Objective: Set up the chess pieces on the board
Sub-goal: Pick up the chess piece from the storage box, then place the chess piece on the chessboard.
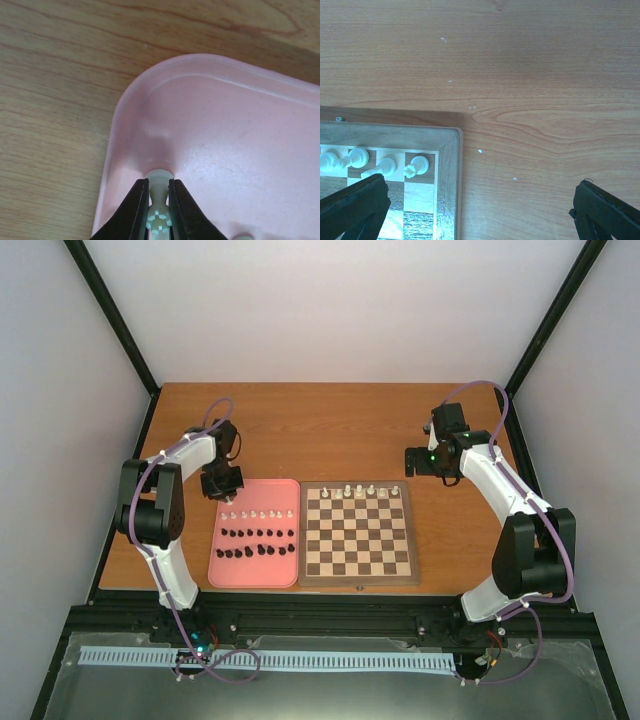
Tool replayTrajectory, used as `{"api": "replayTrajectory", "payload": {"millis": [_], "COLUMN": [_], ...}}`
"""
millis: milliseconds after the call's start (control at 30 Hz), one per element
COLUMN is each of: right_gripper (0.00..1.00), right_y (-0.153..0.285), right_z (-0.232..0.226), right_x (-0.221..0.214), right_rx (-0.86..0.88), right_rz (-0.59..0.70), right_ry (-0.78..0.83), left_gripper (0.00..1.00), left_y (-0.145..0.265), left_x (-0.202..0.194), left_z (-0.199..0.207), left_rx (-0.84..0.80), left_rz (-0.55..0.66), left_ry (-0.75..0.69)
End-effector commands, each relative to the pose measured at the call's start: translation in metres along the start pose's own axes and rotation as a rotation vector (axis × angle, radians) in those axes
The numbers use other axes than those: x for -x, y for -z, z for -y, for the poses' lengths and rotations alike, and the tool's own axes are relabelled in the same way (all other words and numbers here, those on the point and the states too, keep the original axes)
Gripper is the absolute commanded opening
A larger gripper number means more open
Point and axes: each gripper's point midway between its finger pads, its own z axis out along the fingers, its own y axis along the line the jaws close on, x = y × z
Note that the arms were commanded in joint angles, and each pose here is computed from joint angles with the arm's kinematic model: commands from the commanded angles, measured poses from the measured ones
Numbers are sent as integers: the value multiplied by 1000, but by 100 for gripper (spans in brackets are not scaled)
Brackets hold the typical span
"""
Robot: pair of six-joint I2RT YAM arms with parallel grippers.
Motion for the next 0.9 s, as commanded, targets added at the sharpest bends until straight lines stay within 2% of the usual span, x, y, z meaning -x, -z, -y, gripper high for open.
{"api": "replayTrajectory", "payload": {"millis": [0,267,600,867], "right_gripper": [100,100,100,100], "right_y": [2,3,3,7], "right_z": [4,3,2,3], "right_x": [-3,-1,-1,0], "right_rx": [-8,-3,3,-2], "right_rz": [1,6,5,9], "right_ry": [-1,-7,-14,-8], "left_gripper": [3,3,3,3], "left_y": [16,55,80,76], "left_x": [6,-1,-38,-59], "left_z": [3,31,139,195], "left_rx": [-31,-90,-175,-192], "left_rz": [13,37,22,9], "left_ry": [0,-73,-304,-427]}}
